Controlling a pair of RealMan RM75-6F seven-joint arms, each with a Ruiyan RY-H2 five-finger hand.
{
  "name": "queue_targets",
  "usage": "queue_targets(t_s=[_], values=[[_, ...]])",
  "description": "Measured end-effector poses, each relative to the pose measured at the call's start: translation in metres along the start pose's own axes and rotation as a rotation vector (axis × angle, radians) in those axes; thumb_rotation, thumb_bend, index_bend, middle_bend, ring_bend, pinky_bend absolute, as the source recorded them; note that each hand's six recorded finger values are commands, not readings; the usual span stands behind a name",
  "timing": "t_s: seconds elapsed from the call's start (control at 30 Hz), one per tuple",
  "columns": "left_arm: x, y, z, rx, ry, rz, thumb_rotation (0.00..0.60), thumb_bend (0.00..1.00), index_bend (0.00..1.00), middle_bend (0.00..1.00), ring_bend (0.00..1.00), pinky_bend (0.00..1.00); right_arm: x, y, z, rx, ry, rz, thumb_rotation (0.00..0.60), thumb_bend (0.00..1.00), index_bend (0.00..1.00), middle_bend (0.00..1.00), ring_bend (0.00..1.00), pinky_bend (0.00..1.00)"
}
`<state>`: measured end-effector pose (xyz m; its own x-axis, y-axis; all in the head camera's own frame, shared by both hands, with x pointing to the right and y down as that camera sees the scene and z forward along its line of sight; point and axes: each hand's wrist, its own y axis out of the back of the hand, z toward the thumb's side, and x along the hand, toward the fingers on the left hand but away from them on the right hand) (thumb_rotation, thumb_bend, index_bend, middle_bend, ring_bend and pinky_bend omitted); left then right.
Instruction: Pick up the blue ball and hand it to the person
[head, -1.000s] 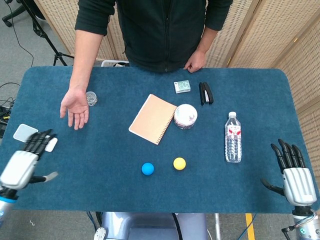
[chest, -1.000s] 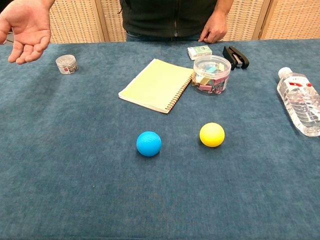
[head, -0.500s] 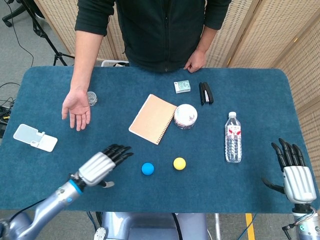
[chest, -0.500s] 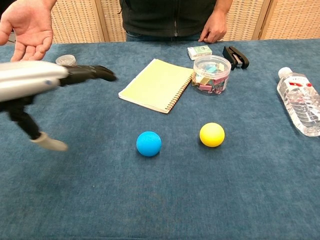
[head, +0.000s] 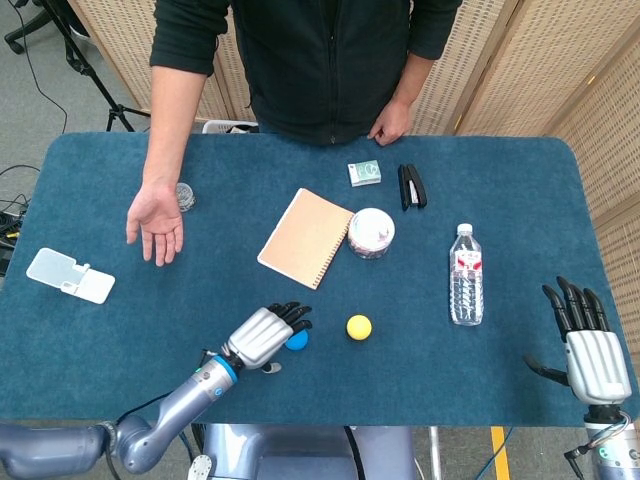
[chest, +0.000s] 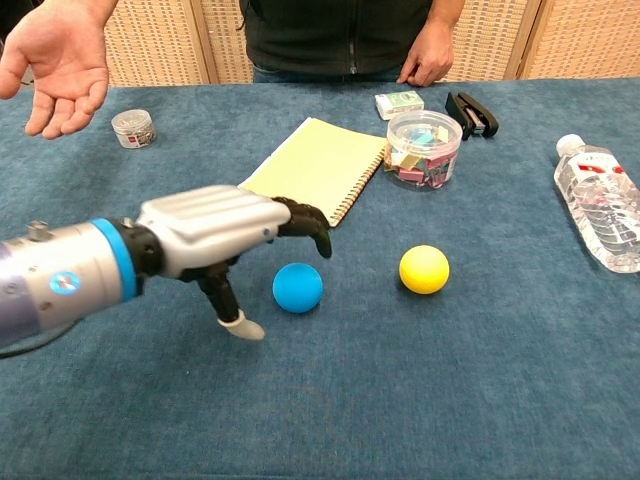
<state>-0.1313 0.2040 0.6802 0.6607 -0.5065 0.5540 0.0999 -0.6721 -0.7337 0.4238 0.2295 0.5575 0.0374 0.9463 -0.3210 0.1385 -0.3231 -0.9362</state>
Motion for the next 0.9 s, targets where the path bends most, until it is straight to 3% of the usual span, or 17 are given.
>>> queue_targets(t_s=[0.13, 0.23, 0.4, 0.47, 0.57, 0.73, 0.9], values=[[0.012, -0.010, 0.004, -0.010, 0.020, -0.013, 0.600, 0.00, 0.32, 0.20, 0.17, 0.34, -0.001, 0.001, -0.002, -0.008, -0.008, -0.003, 0.600, 0.00, 0.00, 0.00, 0.00, 0.00], [0.016, -0.014, 0.003, 0.005, 0.035, -0.004, 0.600, 0.07, 0.37, 0.24, 0.21, 0.39, -0.002, 0.002, -0.005, -0.015, -0.014, -0.004, 0.600, 0.00, 0.00, 0.00, 0.00, 0.00], [0.020, -0.018, 0.004, -0.002, 0.046, 0.007, 0.600, 0.33, 0.52, 0.36, 0.32, 0.49, -0.002, 0.002, -0.005, -0.020, -0.015, 0.000, 0.600, 0.00, 0.00, 0.00, 0.00, 0.00], [0.020, -0.016, 0.005, -0.008, 0.046, 0.020, 0.600, 0.38, 0.58, 0.41, 0.36, 0.52, -0.002, 0.002, -0.005, -0.020, -0.015, -0.002, 0.600, 0.00, 0.00, 0.00, 0.00, 0.00], [0.019, -0.012, 0.005, -0.011, 0.043, 0.043, 0.600, 0.42, 0.64, 0.47, 0.40, 0.53, -0.002, 0.003, -0.005, -0.024, -0.017, -0.002, 0.600, 0.00, 0.00, 0.00, 0.00, 0.00], [0.013, 0.000, -0.001, -0.012, 0.043, 0.081, 0.600, 0.45, 0.64, 0.47, 0.41, 0.54, -0.002, 0.002, -0.005, -0.024, -0.016, 0.002, 0.600, 0.00, 0.00, 0.00, 0.00, 0.00], [0.002, 0.028, -0.007, 0.007, 0.033, 0.156, 0.600, 0.44, 0.64, 0.47, 0.41, 0.54, -0.001, 0.002, -0.003, -0.023, -0.012, 0.003, 0.600, 0.00, 0.00, 0.00, 0.00, 0.00]])
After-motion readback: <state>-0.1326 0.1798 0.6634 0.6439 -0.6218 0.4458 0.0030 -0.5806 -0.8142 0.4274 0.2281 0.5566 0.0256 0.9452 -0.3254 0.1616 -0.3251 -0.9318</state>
